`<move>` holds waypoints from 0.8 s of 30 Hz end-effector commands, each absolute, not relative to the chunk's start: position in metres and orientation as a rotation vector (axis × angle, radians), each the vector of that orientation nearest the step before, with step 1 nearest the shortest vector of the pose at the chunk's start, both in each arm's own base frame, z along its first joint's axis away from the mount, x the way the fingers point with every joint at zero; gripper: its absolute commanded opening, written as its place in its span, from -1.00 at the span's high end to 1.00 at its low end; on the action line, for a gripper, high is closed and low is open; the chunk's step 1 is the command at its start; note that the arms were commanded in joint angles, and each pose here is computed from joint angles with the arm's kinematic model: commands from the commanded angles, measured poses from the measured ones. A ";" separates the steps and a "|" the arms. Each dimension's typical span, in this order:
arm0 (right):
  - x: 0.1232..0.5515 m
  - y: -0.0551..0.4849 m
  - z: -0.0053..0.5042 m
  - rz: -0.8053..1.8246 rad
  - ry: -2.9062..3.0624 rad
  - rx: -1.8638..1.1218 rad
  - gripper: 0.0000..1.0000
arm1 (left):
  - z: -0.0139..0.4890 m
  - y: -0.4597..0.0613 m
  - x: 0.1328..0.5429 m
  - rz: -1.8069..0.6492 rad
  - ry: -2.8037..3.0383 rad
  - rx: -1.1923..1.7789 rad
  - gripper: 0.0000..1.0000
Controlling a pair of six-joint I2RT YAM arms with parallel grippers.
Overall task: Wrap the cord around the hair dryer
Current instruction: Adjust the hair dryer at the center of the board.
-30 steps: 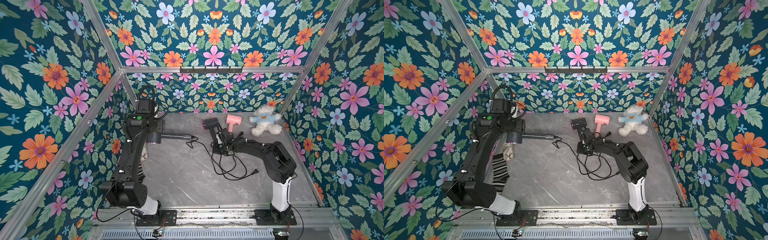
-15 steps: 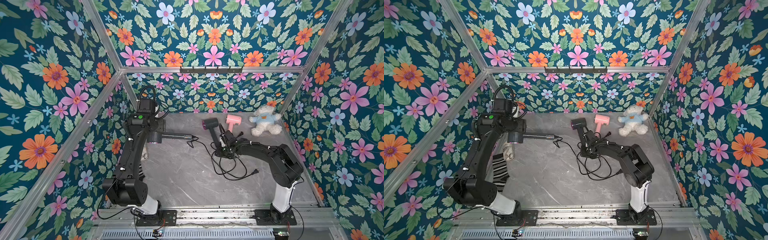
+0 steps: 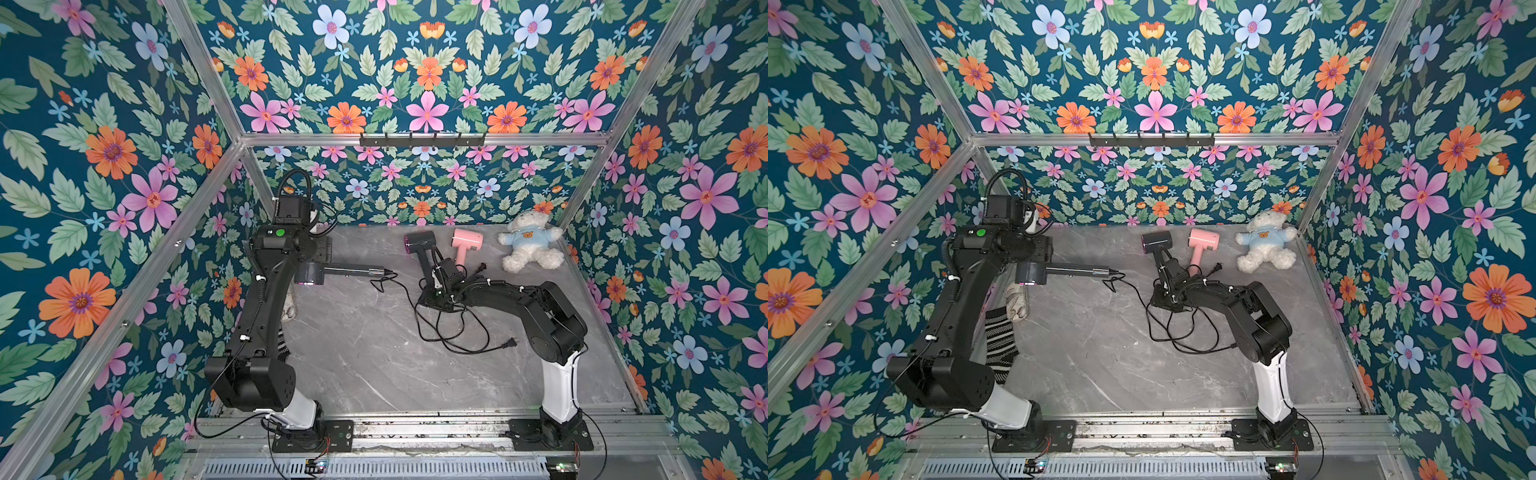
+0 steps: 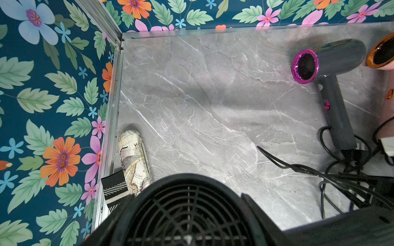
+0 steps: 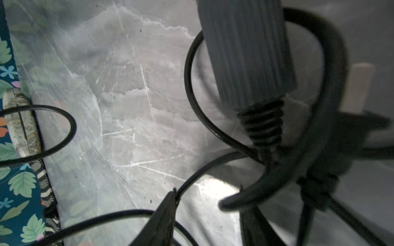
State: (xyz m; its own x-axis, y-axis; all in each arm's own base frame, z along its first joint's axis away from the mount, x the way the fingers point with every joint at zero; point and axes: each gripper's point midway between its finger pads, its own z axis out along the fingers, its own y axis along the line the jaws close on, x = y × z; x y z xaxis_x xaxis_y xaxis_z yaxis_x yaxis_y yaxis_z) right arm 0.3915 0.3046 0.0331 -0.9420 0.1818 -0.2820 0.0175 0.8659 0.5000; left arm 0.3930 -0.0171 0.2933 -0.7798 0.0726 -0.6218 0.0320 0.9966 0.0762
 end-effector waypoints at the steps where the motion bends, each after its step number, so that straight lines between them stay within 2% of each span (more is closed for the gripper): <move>1: 0.395 0.293 0.020 0.605 2.746 0.200 0.03 | 0.300 -0.018 0.395 0.075 2.440 0.085 1.00; 7: 0.395 0.251 0.007 0.205 2.814 0.074 0.15 | 0.302 -0.014 0.392 0.108 2.443 0.088 1.00; 11: 0.393 0.220 0.004 0.001 2.841 -0.010 0.44 | 0.305 -0.007 0.387 0.152 2.448 0.077 1.00; 15: 0.394 0.189 0.008 0.018 2.843 0.041 0.71 | 0.301 0.000 0.384 0.205 2.465 0.062 1.00; 18: 0.395 0.160 0.014 0.001 2.842 0.059 1.00 | 0.294 0.005 0.384 0.245 2.487 0.053 1.00; 22: 0.397 0.123 0.020 -0.002 2.847 0.096 1.00 | 0.287 0.022 0.383 0.364 2.511 0.031 1.00; 24: 0.397 0.113 0.027 0.021 2.854 0.063 0.87 | 0.289 0.032 0.384 0.401 2.511 0.004 1.00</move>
State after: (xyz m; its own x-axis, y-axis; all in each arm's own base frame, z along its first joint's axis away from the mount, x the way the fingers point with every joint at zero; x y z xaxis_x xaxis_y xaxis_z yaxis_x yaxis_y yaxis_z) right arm 0.4083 0.1260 0.0238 -0.9390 0.1157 -0.3240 0.1036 0.9931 0.0545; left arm 0.3848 0.0122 0.2827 -0.8239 0.0929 -0.5590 -0.0334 0.9768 0.2115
